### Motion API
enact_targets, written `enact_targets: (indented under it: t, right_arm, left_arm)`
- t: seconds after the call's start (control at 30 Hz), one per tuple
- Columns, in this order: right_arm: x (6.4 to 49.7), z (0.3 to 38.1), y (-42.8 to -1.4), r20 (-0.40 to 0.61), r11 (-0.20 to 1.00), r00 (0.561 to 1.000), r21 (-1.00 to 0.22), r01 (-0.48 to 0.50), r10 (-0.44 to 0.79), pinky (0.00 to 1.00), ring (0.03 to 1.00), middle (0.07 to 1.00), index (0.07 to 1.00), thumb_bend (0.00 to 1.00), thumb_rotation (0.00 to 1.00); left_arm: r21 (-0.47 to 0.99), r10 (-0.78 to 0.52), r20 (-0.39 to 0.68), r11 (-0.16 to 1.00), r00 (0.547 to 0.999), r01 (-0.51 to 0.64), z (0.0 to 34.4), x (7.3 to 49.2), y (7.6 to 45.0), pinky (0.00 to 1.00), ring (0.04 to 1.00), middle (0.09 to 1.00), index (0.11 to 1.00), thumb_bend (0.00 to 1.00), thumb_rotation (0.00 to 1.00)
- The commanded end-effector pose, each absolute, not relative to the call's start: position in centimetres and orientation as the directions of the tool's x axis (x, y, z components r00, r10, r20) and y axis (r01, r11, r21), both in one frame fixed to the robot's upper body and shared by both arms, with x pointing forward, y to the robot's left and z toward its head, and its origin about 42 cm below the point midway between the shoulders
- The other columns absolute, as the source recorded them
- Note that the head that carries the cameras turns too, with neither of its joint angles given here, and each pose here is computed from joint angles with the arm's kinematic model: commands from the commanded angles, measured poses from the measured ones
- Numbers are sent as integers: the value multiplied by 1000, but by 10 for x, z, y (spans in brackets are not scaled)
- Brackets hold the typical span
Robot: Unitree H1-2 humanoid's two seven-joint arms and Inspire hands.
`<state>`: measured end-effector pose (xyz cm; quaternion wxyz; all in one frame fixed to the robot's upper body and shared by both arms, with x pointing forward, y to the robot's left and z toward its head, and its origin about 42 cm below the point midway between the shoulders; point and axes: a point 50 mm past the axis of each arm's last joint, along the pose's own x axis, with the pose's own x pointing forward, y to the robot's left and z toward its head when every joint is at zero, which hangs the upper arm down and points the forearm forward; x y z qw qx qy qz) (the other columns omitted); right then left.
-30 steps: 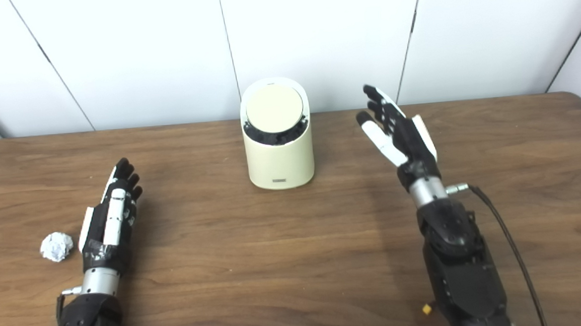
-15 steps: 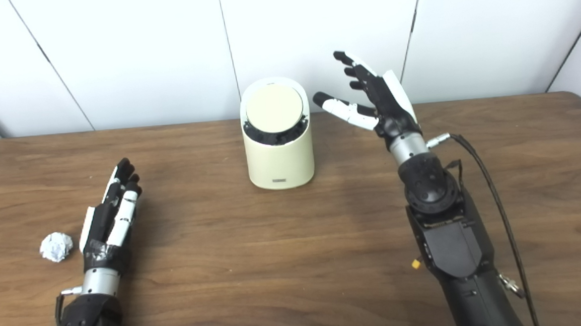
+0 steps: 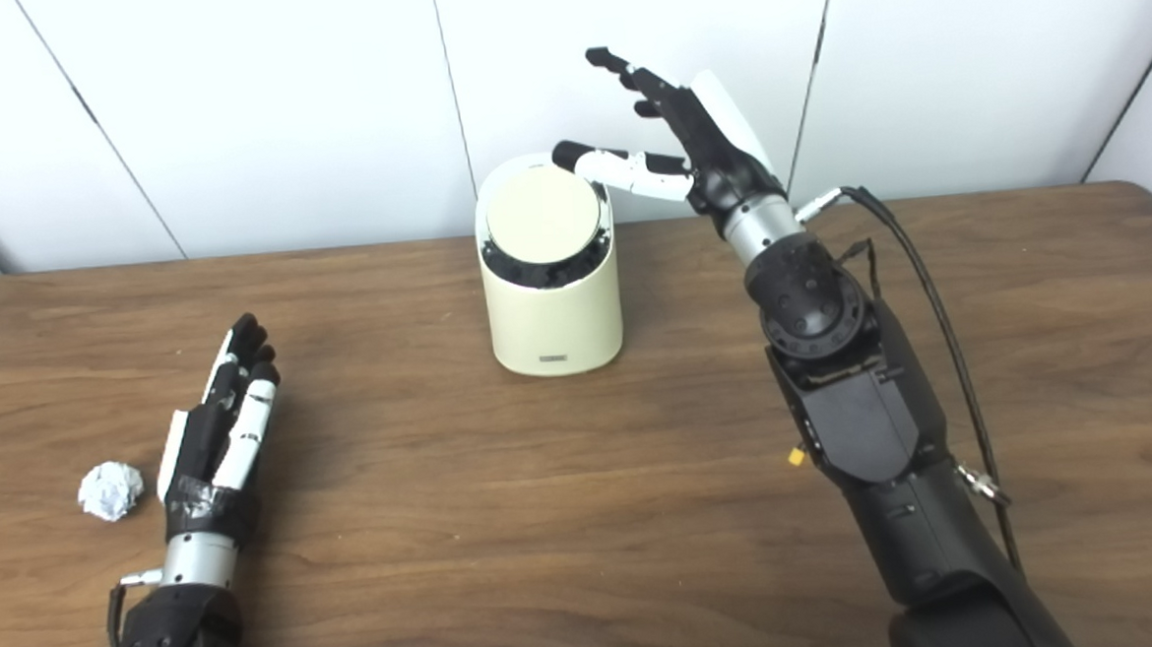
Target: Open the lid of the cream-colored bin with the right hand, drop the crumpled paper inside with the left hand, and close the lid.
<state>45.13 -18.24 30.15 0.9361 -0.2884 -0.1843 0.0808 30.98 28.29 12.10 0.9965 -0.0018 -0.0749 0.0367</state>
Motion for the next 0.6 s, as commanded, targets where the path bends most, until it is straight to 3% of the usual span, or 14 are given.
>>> enact_targets:
  t: [0.0,0.07,0.17,0.57]
  right_arm:
    - [458,327,-175,377,823,885,-568,-11,272,848,913,922,877,819,613]
    - [459,327,-172,373,828,885,-561,-22,277,855,921,930,883,861,585]
    - [462,325,-169,375,826,879,-563,-38,296,856,926,934,886,862,543]
    - [475,317,-158,346,756,888,-654,-4,304,838,906,912,874,917,513]
  left_arm:
    - [-11,69,181,998,981,-68,124,307,282,1000,1000,999,1000,228,542]
    - [-29,71,177,997,982,-67,125,306,281,1000,1000,1000,1000,222,566]
    - [-36,74,176,997,982,-69,125,305,280,1000,1000,1000,1000,201,684]
    - [-37,76,181,997,981,-71,125,304,282,1000,1000,1000,1000,198,766]
